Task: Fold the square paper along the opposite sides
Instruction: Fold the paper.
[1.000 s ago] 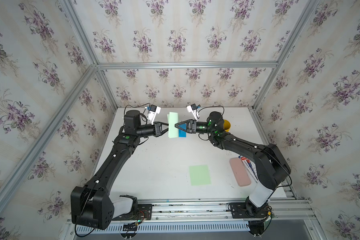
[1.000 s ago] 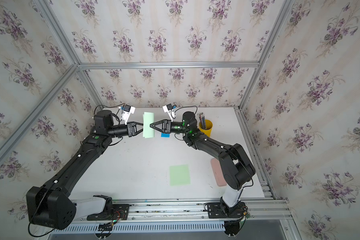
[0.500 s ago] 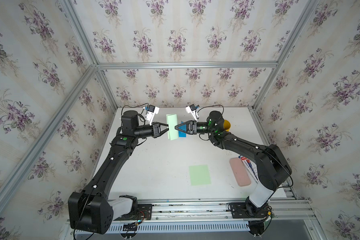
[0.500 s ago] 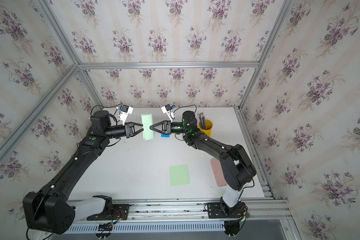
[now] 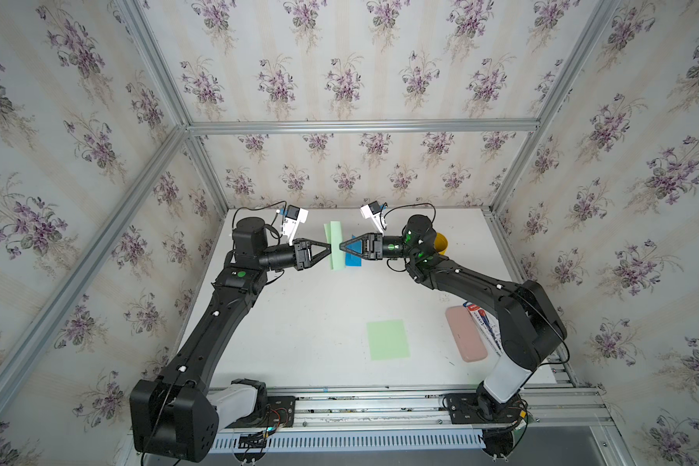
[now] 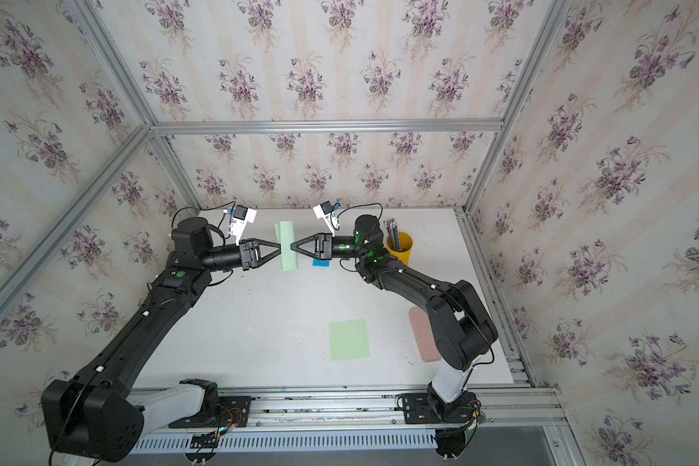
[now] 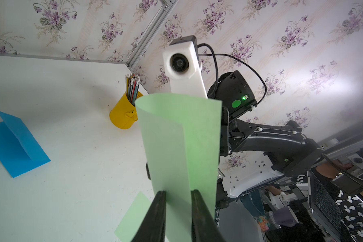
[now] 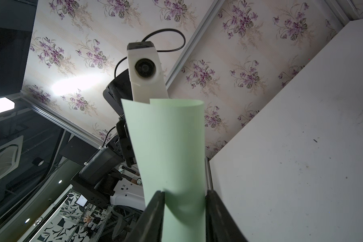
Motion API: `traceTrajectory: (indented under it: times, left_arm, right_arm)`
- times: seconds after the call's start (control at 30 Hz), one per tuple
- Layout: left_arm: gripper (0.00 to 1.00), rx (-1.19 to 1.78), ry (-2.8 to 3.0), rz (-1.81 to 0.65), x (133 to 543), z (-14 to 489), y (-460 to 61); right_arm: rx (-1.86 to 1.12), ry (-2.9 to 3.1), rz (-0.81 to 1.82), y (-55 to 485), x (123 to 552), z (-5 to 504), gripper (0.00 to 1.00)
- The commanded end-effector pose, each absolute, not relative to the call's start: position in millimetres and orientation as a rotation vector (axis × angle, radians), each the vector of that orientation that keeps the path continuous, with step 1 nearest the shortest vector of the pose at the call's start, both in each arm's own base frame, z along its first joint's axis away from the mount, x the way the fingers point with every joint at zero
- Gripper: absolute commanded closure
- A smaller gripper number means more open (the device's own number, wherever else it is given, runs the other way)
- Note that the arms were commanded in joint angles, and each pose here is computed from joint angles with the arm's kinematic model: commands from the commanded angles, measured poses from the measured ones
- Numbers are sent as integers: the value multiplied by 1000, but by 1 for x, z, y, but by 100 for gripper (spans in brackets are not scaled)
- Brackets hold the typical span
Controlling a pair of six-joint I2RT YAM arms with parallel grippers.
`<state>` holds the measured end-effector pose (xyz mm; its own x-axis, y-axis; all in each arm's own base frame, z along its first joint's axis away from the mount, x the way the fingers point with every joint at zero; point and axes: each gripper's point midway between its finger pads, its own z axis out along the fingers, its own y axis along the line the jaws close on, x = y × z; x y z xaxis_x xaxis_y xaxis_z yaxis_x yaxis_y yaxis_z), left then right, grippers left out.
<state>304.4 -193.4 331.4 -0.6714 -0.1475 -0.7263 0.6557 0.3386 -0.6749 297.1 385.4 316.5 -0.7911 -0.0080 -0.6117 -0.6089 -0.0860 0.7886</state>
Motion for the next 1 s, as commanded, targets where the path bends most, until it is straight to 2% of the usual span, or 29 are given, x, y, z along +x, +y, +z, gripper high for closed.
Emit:
traceTrajectory:
  times: [0.0,0.97]
  left_arm:
    - [73,468,1833,-1421,303,341,-193]
    - [60,421,1753,-1508,304,355,-190]
  right_arm:
    - [-700,1738,1919,384,295,325,62]
    - [-709,1749,1893,390,297,325,63]
